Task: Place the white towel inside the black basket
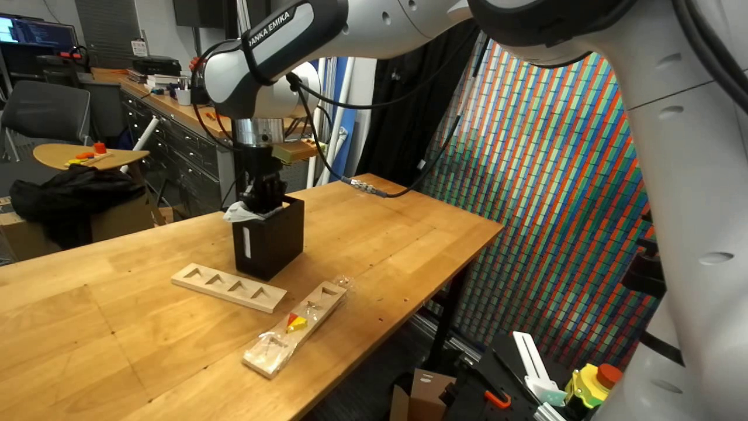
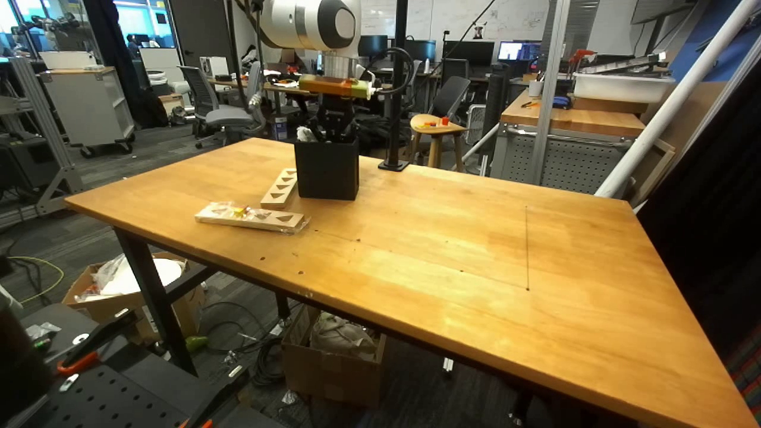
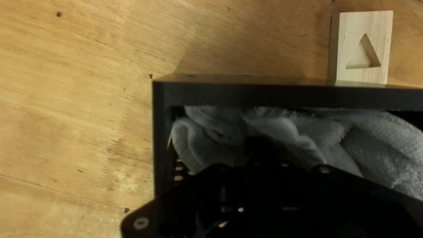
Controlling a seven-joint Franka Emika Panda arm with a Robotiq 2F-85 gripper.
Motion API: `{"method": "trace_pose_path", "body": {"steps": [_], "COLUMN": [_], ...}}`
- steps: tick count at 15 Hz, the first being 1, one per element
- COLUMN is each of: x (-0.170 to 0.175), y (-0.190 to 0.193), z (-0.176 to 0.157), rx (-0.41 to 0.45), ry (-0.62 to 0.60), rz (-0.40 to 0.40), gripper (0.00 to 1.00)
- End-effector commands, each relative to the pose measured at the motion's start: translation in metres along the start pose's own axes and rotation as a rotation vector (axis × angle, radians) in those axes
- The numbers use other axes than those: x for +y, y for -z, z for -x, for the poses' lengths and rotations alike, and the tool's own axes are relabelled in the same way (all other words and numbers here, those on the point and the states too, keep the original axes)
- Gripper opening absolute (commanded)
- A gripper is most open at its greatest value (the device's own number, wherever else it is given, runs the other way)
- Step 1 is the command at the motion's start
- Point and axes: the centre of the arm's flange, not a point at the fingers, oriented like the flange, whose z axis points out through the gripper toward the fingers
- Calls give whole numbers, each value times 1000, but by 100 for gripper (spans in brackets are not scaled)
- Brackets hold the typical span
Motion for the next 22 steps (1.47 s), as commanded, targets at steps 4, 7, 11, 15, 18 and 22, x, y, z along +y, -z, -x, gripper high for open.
{"method": "trace_pose_path", "body": {"steps": [4, 7, 11, 15, 18, 22], "x": [-32, -60, -99, -131, -148, -155], "y": [57, 71, 72, 72, 68, 55], "z": [-9, -20, -36, -43, -51, -59], "rx": [17, 0, -23, -26, -32, -61], "ry": [47, 86, 120, 124, 133, 154], "rz": [117, 161, 182, 197, 197, 192], "gripper": [0, 0, 0, 0, 0, 0]}}
